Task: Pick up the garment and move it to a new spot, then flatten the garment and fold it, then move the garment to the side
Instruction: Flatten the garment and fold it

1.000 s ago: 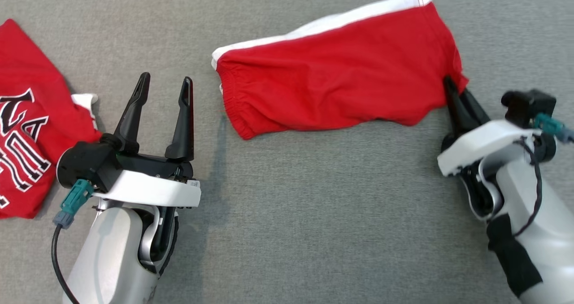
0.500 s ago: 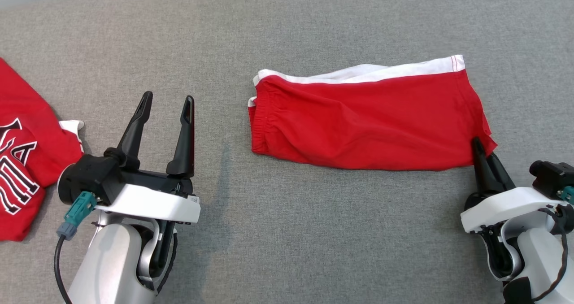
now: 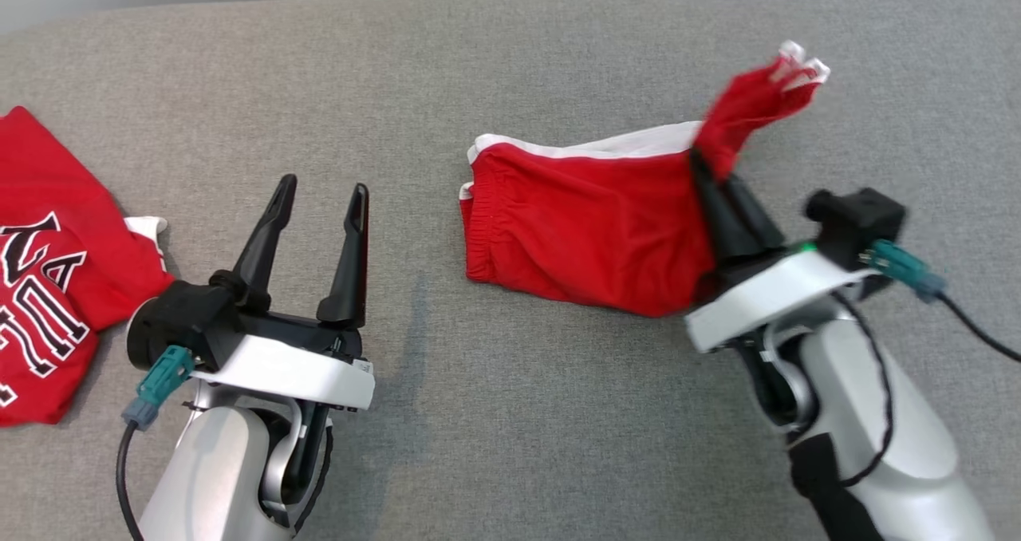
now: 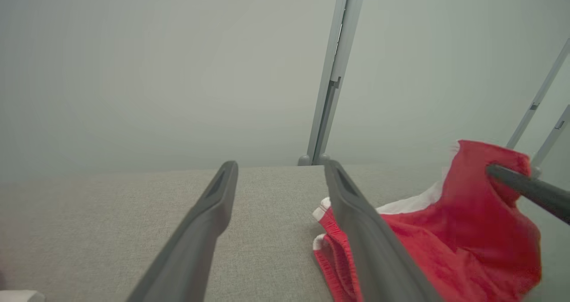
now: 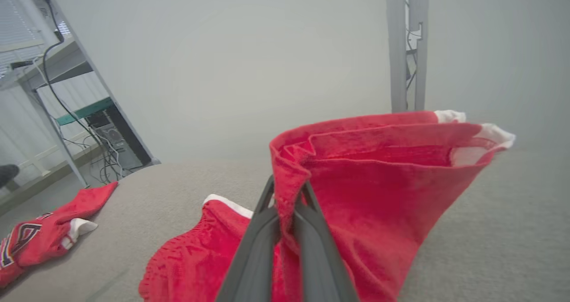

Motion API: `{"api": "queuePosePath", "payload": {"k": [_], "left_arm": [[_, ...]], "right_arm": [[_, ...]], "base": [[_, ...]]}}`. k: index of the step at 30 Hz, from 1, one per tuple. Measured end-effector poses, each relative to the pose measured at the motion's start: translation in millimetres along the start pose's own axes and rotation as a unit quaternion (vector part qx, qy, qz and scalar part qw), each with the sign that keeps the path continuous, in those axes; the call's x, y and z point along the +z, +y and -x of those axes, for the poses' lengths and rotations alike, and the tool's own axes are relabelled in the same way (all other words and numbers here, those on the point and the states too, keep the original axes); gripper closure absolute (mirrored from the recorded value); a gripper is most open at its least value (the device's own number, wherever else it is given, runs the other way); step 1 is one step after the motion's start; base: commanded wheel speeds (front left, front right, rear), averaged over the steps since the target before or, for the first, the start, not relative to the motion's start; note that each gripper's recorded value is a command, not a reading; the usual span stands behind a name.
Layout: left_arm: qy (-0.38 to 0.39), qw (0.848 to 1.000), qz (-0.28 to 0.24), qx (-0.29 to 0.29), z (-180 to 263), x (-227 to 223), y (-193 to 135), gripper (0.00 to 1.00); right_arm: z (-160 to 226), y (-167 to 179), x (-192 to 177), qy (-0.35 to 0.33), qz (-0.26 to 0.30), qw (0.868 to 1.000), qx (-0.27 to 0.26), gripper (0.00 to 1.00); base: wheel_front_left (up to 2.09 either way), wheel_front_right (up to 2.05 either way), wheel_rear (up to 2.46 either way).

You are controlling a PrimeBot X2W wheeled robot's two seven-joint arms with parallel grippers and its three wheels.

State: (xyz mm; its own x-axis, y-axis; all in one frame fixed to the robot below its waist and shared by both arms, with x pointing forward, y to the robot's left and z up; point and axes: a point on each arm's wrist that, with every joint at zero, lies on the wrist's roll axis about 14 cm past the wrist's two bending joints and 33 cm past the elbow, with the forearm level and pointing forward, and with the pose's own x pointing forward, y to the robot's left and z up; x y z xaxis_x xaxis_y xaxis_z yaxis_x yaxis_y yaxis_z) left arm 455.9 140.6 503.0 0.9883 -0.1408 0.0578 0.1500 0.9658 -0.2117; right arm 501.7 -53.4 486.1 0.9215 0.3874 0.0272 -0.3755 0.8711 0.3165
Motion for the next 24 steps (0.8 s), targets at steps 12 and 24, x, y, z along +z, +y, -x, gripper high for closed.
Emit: {"api": "queuePosePath", "payload": {"k": [12, 24], "left_arm": [[0.002, 1.000, 0.009, 0.019, 12, 0, 7, 0.00], [0.012, 1.000, 0.007, 0.028, 14, -10, 14, 0.00]], "right_arm": [[5, 130, -61, 0.118, -0.011, 0.974, 0.191, 1.00], [8, 144, -69, 0.111, -0.028, 0.970, 0.214, 0.00]], "base": [[0.00, 0.00, 0.00], [0.00, 0.00, 0.00]]}}
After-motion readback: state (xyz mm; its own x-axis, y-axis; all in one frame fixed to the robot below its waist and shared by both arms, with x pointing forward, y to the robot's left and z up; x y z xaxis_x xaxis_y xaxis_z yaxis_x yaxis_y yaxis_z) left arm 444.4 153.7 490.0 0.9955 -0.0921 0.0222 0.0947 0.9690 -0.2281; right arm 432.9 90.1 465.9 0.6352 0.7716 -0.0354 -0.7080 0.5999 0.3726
